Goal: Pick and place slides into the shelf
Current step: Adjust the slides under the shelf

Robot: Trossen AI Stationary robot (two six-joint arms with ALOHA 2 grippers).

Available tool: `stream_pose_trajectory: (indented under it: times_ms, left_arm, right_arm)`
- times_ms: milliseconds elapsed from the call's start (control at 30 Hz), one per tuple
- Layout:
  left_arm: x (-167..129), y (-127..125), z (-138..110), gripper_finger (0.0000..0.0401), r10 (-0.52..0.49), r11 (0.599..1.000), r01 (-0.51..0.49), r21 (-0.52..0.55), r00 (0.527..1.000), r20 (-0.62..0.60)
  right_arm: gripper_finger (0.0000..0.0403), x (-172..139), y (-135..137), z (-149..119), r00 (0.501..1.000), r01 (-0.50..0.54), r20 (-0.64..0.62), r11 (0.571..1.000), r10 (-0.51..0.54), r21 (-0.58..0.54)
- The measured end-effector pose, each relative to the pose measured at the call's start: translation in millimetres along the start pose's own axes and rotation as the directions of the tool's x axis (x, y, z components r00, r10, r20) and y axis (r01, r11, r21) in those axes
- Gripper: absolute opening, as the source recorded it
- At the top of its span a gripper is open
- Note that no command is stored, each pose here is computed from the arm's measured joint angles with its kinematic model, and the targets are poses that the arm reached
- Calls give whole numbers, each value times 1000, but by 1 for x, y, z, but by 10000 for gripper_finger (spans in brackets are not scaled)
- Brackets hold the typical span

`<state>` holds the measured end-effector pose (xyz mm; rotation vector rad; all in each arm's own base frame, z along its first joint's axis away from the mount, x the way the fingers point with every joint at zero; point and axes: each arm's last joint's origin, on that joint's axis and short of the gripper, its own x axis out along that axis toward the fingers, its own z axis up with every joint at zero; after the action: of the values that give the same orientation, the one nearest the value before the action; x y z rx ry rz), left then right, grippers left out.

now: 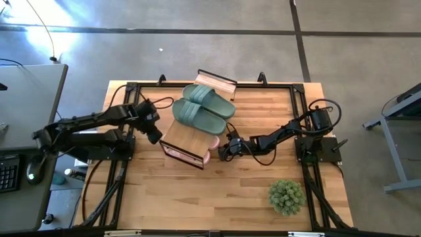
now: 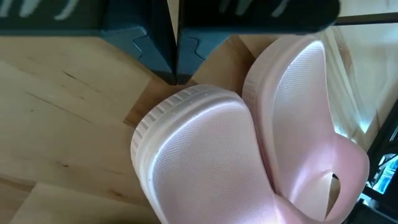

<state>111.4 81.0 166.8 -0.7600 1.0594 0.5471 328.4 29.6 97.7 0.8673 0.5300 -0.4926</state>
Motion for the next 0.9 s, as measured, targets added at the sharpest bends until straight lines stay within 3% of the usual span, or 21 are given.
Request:
stream_pose_trajectory:
  times_ms: [200,367,467,700,900]
  left_arm:
    - [-8,4,2,0,180,982,-172,-73,974,137]
    - [-10,3,19,0,239,970,-217,-107,922,304]
    - [-7,11,28,0,264,962,-223,-159,907,327]
    - [1,42,51,0,135,979,-68,-191,922,363]
    - [8,63,65,0,8,980,77,-182,904,427]
  right_arm:
    - [0,0,0,0,1000,-4,-8,1000,3,-8]
    - [0,0,1,-1,999,-23,-38,1000,23,-4]
    - [0,0,2,-1,998,-35,-54,999,35,5]
    - [0,-1,3,-2,995,-54,-83,998,55,7]
    - [0,-1,3,-2,991,-71,-109,997,71,6]
